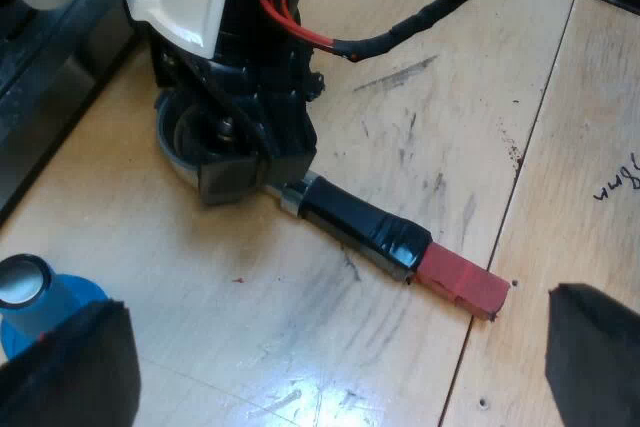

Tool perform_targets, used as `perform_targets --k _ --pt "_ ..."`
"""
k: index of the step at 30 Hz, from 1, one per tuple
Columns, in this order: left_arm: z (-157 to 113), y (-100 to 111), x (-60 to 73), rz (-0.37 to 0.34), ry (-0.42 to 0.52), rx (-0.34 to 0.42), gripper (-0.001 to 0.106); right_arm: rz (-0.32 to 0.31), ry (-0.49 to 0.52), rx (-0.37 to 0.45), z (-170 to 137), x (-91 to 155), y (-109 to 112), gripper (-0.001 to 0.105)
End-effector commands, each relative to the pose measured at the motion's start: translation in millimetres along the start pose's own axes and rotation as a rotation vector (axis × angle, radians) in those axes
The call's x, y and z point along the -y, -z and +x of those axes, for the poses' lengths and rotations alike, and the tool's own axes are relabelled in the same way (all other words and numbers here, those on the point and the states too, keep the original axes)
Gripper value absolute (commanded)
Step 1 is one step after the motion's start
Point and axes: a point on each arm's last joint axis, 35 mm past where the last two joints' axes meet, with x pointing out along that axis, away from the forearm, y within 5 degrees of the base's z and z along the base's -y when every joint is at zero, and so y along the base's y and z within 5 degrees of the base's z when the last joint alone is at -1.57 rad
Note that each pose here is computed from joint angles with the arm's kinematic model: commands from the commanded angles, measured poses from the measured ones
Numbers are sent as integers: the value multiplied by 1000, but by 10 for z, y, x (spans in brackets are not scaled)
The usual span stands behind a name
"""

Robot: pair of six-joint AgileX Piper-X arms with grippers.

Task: Put the handle in the coffee machine

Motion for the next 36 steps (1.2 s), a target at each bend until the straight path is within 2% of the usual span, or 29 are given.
perform_targets --k 1,6,8,13,16,21,22,23,28,31,36 --pt "-1 -19 -5 0 -11 12 83 -7 -13 -22 0 -4 24 75" --pt "-1 -19 -6 0 -11 13 83 -32 -21 -64 -12 -12 71 75" --pt "-1 -20 -6 1 -11 14 83 -73 -31 -101 -27 -20 115 72" --pt "-1 -20 -6 1 -11 14 83 -104 -29 -84 -77 -18 107 69" --pt "-1 -20 -6 1 -11 14 83 -162 13 -53 -212 -3 97 69" --pt "-1 -20 -6 1 -11 14 83 -253 25 -31 -297 1 92 69" --pt "-1 -20 -6 1 -11 14 83 -288 26 -26 -318 2 91 69" --pt "-1 -20 -6 1 -11 14 83 -350 27 -22 -333 2 91 69" --pt "-1 -20 -6 1 -11 14 83 -465 26 -24 -332 2 91 69" --pt "-1 -20 -6 1 -11 14 83 -511 31 -13 -332 4 77 69" --pt "-1 -23 -6 4 -12 15 83 -527 57 43 -317 17 6 69"
